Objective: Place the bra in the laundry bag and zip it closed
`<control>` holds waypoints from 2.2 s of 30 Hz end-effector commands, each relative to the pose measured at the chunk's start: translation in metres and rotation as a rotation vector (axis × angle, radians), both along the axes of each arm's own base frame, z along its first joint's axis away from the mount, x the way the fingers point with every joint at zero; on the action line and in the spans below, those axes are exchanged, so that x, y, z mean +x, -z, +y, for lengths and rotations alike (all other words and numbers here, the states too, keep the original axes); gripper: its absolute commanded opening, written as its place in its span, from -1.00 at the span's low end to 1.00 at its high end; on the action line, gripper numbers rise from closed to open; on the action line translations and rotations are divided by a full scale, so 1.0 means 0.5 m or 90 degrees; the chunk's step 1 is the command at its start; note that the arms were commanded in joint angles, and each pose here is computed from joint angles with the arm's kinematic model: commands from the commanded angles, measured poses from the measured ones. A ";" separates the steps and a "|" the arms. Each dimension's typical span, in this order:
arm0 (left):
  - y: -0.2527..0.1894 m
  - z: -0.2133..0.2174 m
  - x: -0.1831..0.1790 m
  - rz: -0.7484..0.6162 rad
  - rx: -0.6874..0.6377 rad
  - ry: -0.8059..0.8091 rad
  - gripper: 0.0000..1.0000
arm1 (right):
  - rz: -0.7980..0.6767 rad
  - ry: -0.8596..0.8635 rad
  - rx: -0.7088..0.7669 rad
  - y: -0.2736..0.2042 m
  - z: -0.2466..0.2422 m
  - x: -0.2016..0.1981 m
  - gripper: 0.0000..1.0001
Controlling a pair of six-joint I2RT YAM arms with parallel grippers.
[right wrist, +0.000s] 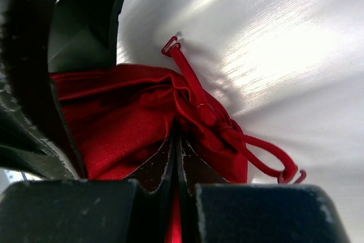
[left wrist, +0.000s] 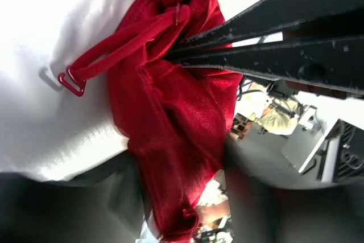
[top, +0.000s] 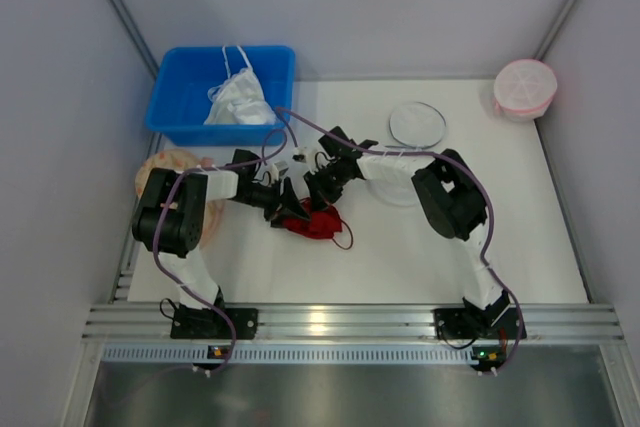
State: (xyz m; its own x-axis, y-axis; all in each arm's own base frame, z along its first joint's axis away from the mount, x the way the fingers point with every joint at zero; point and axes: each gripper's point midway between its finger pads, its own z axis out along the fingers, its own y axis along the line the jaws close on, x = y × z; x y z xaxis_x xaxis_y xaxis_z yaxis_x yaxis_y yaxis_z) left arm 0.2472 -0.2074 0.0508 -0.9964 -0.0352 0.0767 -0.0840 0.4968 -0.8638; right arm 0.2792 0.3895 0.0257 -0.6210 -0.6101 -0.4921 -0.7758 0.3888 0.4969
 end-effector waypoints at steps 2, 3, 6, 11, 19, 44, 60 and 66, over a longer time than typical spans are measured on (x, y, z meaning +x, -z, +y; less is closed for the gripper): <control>-0.015 -0.014 0.025 -0.041 -0.021 -0.006 -0.38 | -0.036 -0.020 -0.004 0.002 0.021 0.007 -1.00; -0.013 -0.014 0.023 -0.037 -0.021 -0.008 -0.54 | -0.047 -0.026 0.001 -0.013 0.023 0.009 -0.99; -0.021 -0.016 0.028 -0.046 -0.026 -0.007 -0.98 | -0.076 -0.016 0.010 -0.058 0.015 0.037 -0.82; -0.053 -0.008 0.053 -0.091 -0.047 -0.008 -1.00 | -0.155 0.018 0.047 -0.199 -0.055 0.101 -0.18; -0.148 -0.003 0.161 -0.272 -0.044 0.020 -1.00 | -0.282 0.005 -0.061 -0.284 -0.293 0.212 0.26; -0.362 0.052 0.384 -0.521 -0.043 -0.026 -1.00 | -0.226 -0.311 -0.195 -0.119 -0.417 0.046 -1.00; -0.347 0.043 0.335 -0.520 -0.056 0.003 -1.00 | -0.476 -0.264 -0.363 -0.237 -0.631 0.133 0.27; -0.343 0.043 0.338 -0.518 -0.052 0.001 -1.00 | -0.452 -0.117 -0.302 -0.288 -0.606 0.172 0.51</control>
